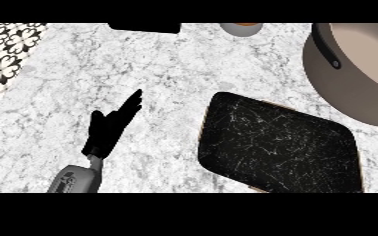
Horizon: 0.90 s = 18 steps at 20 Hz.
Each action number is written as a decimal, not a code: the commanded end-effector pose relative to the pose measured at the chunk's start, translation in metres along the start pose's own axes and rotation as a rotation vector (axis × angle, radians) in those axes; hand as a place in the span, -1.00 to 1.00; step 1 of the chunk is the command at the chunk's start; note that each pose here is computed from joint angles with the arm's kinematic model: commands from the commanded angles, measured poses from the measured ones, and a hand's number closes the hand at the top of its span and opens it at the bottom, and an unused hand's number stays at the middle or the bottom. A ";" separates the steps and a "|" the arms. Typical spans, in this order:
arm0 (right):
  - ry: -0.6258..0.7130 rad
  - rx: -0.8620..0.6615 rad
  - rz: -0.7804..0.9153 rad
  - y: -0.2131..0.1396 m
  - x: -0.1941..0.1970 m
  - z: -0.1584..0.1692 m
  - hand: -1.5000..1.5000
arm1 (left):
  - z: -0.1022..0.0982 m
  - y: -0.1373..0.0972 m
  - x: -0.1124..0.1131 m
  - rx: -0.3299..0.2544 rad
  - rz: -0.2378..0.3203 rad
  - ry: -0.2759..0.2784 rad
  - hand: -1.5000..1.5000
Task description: Pick the cupcake from the tray and place it in the pot
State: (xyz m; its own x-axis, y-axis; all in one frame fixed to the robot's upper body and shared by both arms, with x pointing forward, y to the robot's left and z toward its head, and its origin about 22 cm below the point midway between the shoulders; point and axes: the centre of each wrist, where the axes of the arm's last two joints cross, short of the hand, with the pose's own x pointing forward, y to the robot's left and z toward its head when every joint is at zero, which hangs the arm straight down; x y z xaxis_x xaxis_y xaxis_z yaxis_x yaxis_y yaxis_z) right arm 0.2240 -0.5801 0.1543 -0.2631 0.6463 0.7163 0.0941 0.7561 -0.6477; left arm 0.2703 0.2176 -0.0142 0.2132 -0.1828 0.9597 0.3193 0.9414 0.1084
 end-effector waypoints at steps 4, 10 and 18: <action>-0.091 0.091 0.051 -0.024 0.020 -0.033 1.00 | -0.002 -0.007 -0.008 -0.019 -0.019 0.003 0.00; -0.063 0.215 0.193 0.010 0.026 -0.081 1.00 | -0.010 -0.004 0.001 -0.029 -0.015 0.001 0.00; -0.074 0.294 0.467 0.054 0.031 -0.128 1.00 | -0.009 0.000 0.001 -0.023 -0.019 0.007 0.00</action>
State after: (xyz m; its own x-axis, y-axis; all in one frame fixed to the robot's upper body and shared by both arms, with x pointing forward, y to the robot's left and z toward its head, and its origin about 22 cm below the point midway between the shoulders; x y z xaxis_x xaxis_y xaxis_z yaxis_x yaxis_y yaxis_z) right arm 0.3249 -0.5236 0.1722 -0.3198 0.8275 0.4615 -0.0516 0.4711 -0.8806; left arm 0.2804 0.2154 -0.0140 0.2131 -0.1956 0.9572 0.3393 0.9336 0.1152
